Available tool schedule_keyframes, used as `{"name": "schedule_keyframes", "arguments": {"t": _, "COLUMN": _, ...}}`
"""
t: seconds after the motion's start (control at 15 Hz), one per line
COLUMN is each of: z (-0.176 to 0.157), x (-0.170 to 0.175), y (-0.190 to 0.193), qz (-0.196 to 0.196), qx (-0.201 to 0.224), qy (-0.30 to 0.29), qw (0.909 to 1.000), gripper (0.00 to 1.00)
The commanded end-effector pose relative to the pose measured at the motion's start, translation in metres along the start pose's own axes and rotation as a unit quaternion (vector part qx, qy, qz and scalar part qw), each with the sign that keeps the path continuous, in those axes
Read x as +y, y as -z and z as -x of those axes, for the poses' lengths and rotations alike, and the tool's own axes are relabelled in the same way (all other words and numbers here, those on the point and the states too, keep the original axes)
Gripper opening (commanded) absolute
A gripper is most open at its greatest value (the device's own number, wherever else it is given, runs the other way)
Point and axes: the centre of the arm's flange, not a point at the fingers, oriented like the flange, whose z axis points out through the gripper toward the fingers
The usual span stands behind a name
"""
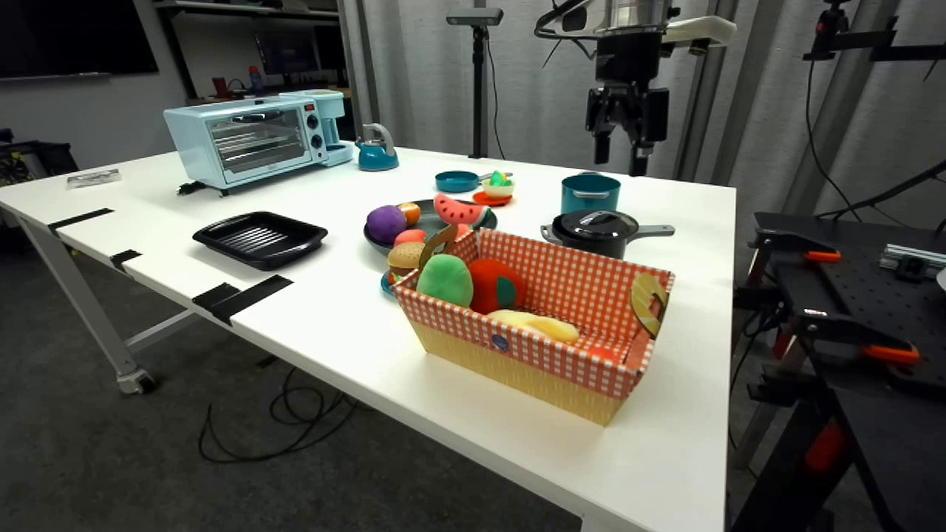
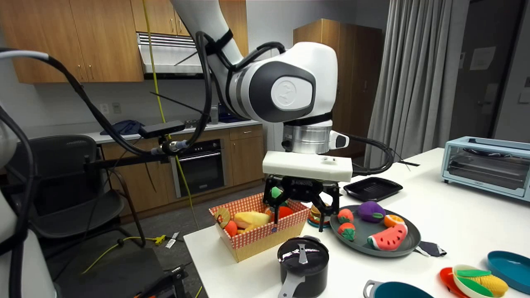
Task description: Transfer the lid from the black pot to the blue pot
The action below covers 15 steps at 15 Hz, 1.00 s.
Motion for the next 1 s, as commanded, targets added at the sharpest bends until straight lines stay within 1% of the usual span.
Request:
{"name": "schedule_keyframes", "arguments": {"t": 0.0, "z": -0.007, "x": 0.006, "y": -0.02, "qz": 0.017, "qx": 0.013, "qy": 0.026, "qw": 0.9994, "gripper": 1.0}}
{"name": "schedule_keyframes", "arguments": {"t": 0.27, "z": -0.014, "x": 0.005, "y": -0.037, "qz": 0.025, "qx": 0.016, "qy": 0.038, "qw": 0.9988, "gripper": 1.0}}
{"name": "schedule_keyframes", "arguments": {"t": 0.67, "z": -0.014, "x": 0.014, "y": -0.057, "qz": 0.026, "qx": 0.006, "qy": 0.051, "qw": 0.9984, "gripper": 1.0}}
{"name": "schedule_keyframes", "arguments": {"t": 0.73, "z": -0.013, "x": 0.015, "y": -0.059, "qz": 0.026, "qx": 0.005, "qy": 0.052, "qw": 0.9983, "gripper": 0.95}}
{"name": "schedule_keyframes", "arguments": {"t": 0.8, "z": -0.014, "x": 0.016, "y": -0.061, "qz": 0.025, "qx": 0.005, "qy": 0.053, "qw": 0.9983, "gripper": 0.81}}
{"name": "schedule_keyframes", "arguments": {"t": 0.93, "z": -0.014, "x": 0.018, "y": -0.064, "qz": 0.022, "qx": 0.003, "qy": 0.051, "qw": 0.9984, "gripper": 0.79}}
